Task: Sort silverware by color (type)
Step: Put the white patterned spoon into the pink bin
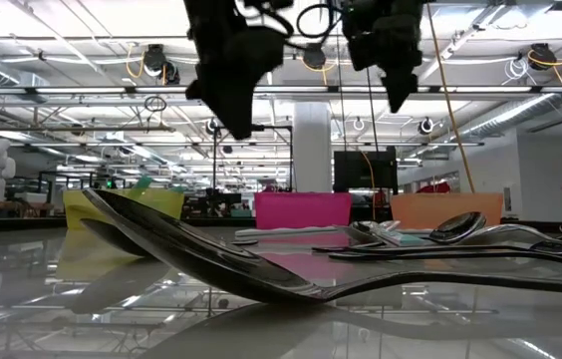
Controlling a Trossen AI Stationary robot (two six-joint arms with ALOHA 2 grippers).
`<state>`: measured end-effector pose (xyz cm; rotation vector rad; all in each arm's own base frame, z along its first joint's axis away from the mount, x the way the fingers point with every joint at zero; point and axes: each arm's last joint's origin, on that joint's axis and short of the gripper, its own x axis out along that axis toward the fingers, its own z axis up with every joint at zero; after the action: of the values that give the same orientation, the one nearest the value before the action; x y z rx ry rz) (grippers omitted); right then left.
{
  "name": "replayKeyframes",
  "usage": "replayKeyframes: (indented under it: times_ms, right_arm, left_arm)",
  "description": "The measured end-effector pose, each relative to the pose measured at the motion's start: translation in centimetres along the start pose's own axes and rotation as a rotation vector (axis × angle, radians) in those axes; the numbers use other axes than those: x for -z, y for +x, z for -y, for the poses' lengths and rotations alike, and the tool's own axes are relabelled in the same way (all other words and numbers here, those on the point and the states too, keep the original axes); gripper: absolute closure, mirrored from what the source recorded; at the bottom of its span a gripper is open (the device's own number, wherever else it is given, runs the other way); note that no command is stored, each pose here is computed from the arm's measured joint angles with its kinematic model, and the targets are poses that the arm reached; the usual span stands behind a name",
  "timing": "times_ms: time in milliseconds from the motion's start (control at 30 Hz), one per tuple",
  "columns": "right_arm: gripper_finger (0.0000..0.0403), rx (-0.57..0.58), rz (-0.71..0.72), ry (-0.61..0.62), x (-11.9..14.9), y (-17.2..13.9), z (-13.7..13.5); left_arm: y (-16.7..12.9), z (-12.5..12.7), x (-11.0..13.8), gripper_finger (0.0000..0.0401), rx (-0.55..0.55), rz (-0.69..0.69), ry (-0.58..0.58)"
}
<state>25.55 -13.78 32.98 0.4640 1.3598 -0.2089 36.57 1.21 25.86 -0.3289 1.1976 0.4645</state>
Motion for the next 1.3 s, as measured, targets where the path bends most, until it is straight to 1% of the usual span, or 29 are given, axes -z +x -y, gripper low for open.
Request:
replayKeyframes:
  times_ms: [100,167,233,333,400,467,667,833,900,967,1067,1133,1200,1300]
  right_arm:
    - [0.0286,0.000,0.003,0.021,1.5,0.4,-0.1]
    - [0.0286,-0.002,0.022,0.040,2.5,0.9,-0.1]
    - [0.0286,-0.002,0.047,0.055,3.7,1.4,0.0]
    - [0.0286,-0.004,0.076,0.090,5.4,2.4,0.0]
    - [0.0286,-0.007,0.093,0.122,6.5,3.1,0.1]
    - [0.0286,-0.026,0.115,0.161,7.4,3.6,0.1]
    - [0.0286,-0.153,0.158,0.249,9.1,4.9,-0.1]
    - [0.0286,-0.163,0.150,0.266,10.1,5.4,-0.7]
    - [0.0286,-0.166,0.149,0.259,10.2,5.3,-0.9]
    - [0.0286,-0.169,0.155,0.246,10.2,5.3,-1.2]
    - [0.0287,-0.174,0.156,0.236,10.2,5.3,-1.5]
    - [0.0287,-0.176,0.153,0.235,10.2,5.4,-1.6]
    - [0.0287,-0.180,0.161,0.234,10.1,5.4,-1.8]
    - [0.0287,-0.186,0.172,0.224,10.0,5.4,-2.1]
  left_arm:
    - [1.4,0.4,0.1,0.0319,-0.014,-0.044,0.087]
    - [2.1,0.7,0.3,0.0319,-0.020,-0.071,0.107]
    - [2.8,1.0,0.5,0.0319,-0.030,-0.095,0.077]
    - [3.5,1.0,0.5,0.0318,-0.034,-0.118,-0.033]
    - [4.1,1.0,0.4,0.0318,-0.021,-0.133,-0.073]
    - [4.6,1.2,0.4,0.0318,0.000,-0.146,-0.059]
    - [5.2,1.6,0.3,0.0317,0.026,-0.141,-0.030]
    - [5.2,2.0,-0.2,0.0314,0.063,-0.092,-0.024]
    - [5.3,2.1,-0.3,0.0299,0.080,-0.085,-0.026]
    - [5.8,2.3,-0.5,0.0275,0.086,-0.074,-0.031]
    - [6.0,2.2,-0.3,0.0236,0.060,-0.082,-0.055]
    - [5.8,2.3,-0.5,0.0215,0.066,-0.067,-0.072]
    - [5.8,2.3,-0.4,0.0202,0.064,-0.069,-0.077]
    - [5.9,2.3,-0.4,0.0195,0.063,-0.070,-0.087]
